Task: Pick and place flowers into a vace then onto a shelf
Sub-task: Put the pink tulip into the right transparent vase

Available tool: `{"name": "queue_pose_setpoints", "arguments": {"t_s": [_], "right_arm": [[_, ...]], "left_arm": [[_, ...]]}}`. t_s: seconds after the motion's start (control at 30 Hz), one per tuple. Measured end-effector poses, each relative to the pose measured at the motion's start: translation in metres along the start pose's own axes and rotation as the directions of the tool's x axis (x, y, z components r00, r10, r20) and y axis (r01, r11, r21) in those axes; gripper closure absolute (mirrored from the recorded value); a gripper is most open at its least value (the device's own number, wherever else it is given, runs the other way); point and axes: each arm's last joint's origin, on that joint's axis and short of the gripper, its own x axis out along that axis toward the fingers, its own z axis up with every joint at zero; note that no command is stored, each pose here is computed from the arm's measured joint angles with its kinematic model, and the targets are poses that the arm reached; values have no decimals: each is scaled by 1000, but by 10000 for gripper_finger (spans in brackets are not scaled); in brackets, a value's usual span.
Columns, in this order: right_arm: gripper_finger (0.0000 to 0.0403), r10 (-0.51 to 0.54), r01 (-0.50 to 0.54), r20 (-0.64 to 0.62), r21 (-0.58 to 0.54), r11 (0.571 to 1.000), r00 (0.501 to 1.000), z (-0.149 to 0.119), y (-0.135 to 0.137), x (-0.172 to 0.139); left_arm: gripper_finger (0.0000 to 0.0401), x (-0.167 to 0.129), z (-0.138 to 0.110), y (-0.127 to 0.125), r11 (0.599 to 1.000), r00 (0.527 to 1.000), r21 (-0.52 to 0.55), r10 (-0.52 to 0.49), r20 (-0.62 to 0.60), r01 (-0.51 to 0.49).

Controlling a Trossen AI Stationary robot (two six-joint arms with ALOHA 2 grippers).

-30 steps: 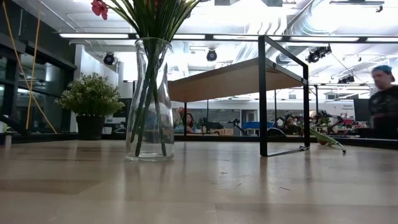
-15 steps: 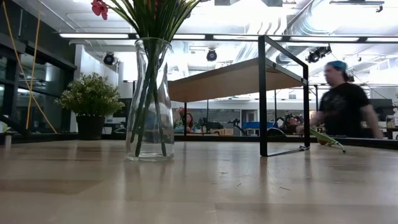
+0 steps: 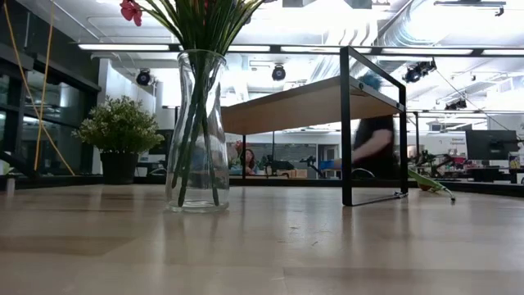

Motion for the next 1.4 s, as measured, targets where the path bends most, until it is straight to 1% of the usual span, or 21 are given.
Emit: {"name": "queue_pose_setpoints", "arguments": {"t_s": [0.1,0.2,0.3,0.43,0.57,0.8,1.03,1.27,1.4], "right_arm": [[399,1,-1,0,0,1000,1000,0,0,0],[400,0,0,-3,-2,1000,1000,0,0,-1],[400,-1,1,-7,-3,1000,1000,1,-1,-3],[401,-3,3,-11,-5,1000,1000,4,-3,-9],[402,-33,33,-14,-9,999,999,8,-7,-18],[402,-75,75,-18,-8,997,997,18,-17,-41],[402,-79,80,-25,8,997,997,26,-25,-63],[403,-36,36,-90,-5,999,995,28,-34,-87],[403,5,0,-150,33,999,989,26,-38,-100]], "left_arm": [[231,0,0,0,1000,1000,-25,-11,-3,10],[191,0,0,-1,998,999,-41,-43,-14,43],[164,0,0,-2,996,998,-59,-65,-21,64],[142,0,0,-4,990,993,-89,-112,-23,109],[132,0,3,-6,980,985,-104,-171,-10,169],[134,-1,3,-7,975,982,-119,-190,-18,187],[135,-1,2,-6,975,981,-122,-189,-30,184],[135,-1,1,-8,961,968,-146,-245,-52,235],[135,-2,0,-10,951,961,-174,-270,-60,256]]}}
